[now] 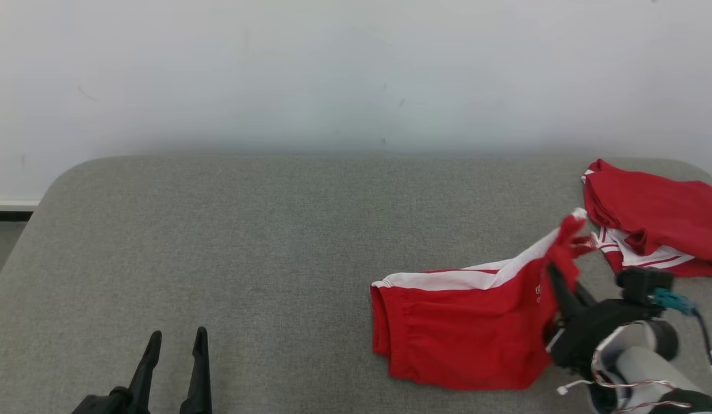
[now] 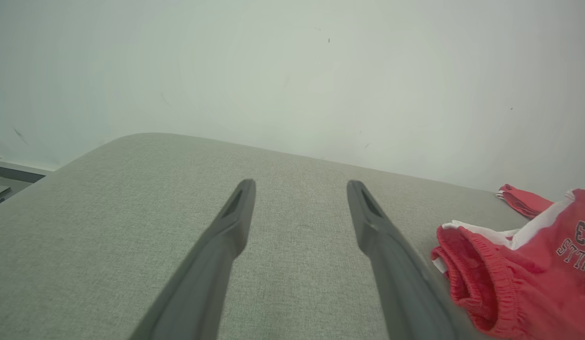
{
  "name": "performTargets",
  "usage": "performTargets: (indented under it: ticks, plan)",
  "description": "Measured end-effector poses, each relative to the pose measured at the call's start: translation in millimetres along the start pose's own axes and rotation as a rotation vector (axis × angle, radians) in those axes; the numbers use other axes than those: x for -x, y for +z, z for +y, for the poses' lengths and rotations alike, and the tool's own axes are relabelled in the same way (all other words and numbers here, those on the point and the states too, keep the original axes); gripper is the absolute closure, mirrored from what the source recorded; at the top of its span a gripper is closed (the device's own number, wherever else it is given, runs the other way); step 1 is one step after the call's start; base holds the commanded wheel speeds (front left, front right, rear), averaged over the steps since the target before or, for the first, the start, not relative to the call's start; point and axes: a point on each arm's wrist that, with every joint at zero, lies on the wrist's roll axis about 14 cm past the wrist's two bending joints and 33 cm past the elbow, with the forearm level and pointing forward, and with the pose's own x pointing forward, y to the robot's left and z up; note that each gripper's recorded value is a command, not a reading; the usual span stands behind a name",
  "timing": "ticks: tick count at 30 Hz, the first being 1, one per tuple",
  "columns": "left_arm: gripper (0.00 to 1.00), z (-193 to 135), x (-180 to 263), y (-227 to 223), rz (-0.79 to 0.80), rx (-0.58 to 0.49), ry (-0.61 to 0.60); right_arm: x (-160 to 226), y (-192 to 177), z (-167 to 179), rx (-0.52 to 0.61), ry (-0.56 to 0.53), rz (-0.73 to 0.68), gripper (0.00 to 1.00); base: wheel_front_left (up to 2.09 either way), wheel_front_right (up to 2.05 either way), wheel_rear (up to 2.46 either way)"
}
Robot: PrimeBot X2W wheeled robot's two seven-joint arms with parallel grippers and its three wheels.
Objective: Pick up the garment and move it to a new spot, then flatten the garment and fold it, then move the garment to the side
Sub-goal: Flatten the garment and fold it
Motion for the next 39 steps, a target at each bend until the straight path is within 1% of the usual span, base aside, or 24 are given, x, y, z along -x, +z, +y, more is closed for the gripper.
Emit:
performTargets:
  ticks: [3, 5, 9, 10, 14, 17, 18, 19, 20, 22, 25, 27, 29, 32, 33, 34, 37, 39]
  plan:
    - [0.0, 0, 1, 1, -0.002, 0.003, 0.0, -4, 2, 38, -0.003, 0.099, -0.022, 1.0, 0.0, 0.0, 0.0]
    - [0.0, 0, 3, 0, -0.001, 0.006, 0.001, -5, -3, 62, 0.012, 0.163, -0.017, 1.0, 0.0, 0.0, 0.0]
    - [0.0, 4, 7, 0, 0.002, 0.008, 0.015, -1, -28, 105, 0.006, 0.269, 0.028, 1.0, 0.0, 0.0, 0.0]
    - [0.0, 6, 9, -1, 0.004, 0.009, 0.024, 2, -41, 124, 0.022, 0.32, 0.051, 1.0, 0.0, 0.0, 0.0]
    - [0.0, 13, 13, 0, 0.002, 0.014, 0.05, 9, -70, 146, 0.001, 0.358, 0.114, 1.0, 0.0, 0.0, 0.0]
    - [0.0, 17, 15, 0, 0.001, 0.019, 0.068, 12, -84, 160, -0.026, 0.377, 0.146, 1.0, 0.0, 0.0, 0.0]
    - [0.0, 18, 15, 0, 0.003, 0.018, 0.07, 12, -85, 164, -0.026, 0.384, 0.149, 0.9, 0.0, 0.0, 0.0]
    - [0.0, 19, 15, -1, 0.005, 0.018, 0.072, 12, -85, 166, -0.019, 0.393, 0.146, 0.12, 0.0, 0.0, 0.0]
    - [0.0, 19, 15, -1, 0.007, 0.018, 0.076, 12, -84, 167, -0.012, 0.397, 0.142, 0.0, 0.0, 0.0, 0.0]
    - [0.0, 20, 14, -1, 0.007, 0.018, 0.077, 10, -76, 161, -0.002, 0.386, 0.116, 0.0, 0.0, 0.0, 0.0]
    - [0.0, 19, 12, -2, 0.008, 0.021, 0.075, 2, -42, 144, -0.007, 0.354, 0.016, 0.0, 0.0, 0.0, 0.0]
    - [0.0, 17, 11, -2, 0.008, 0.025, 0.07, 0, -22, 127, -0.003, 0.318, -0.046, 0.0, 0.0, 0.0, 0.0]
    - [0.0, 16, 10, -3, 0.009, 0.025, 0.065, 2, -13, 104, 0.0, 0.262, -0.076, 0.0, 0.0, 0.0, 0.0]
    - [0.0, 15, 10, -3, 0.01, 0.025, 0.063, 6, -10, 72, 0.023, 0.184, -0.091, 0.01, 0.0, 0.0, 0.0]
    - [0.0, 15, 10, -3, 0.011, 0.025, 0.063, 7, -11, 65, 0.029, 0.166, -0.091, 0.67, 0.0, 0.0, 0.0]
    - [0.0, 15, 10, -3, 0.012, 0.025, 0.064, 8, -12, 60, 0.037, 0.151, -0.089, 1.0, 0.0, 0.0, 0.0]
    - [0.0, 16, 10, -4, 0.013, 0.024, 0.065, 9, -22, 48, 0.037, 0.112, -0.067, 1.0, 0.0, 0.0, 0.0]
    - [0.0, 17, 11, -5, 0.017, 0.023, 0.068, 8, -31, 50, 0.037, 0.106, -0.046, 1.0, 0.0, 0.0, 0.0]
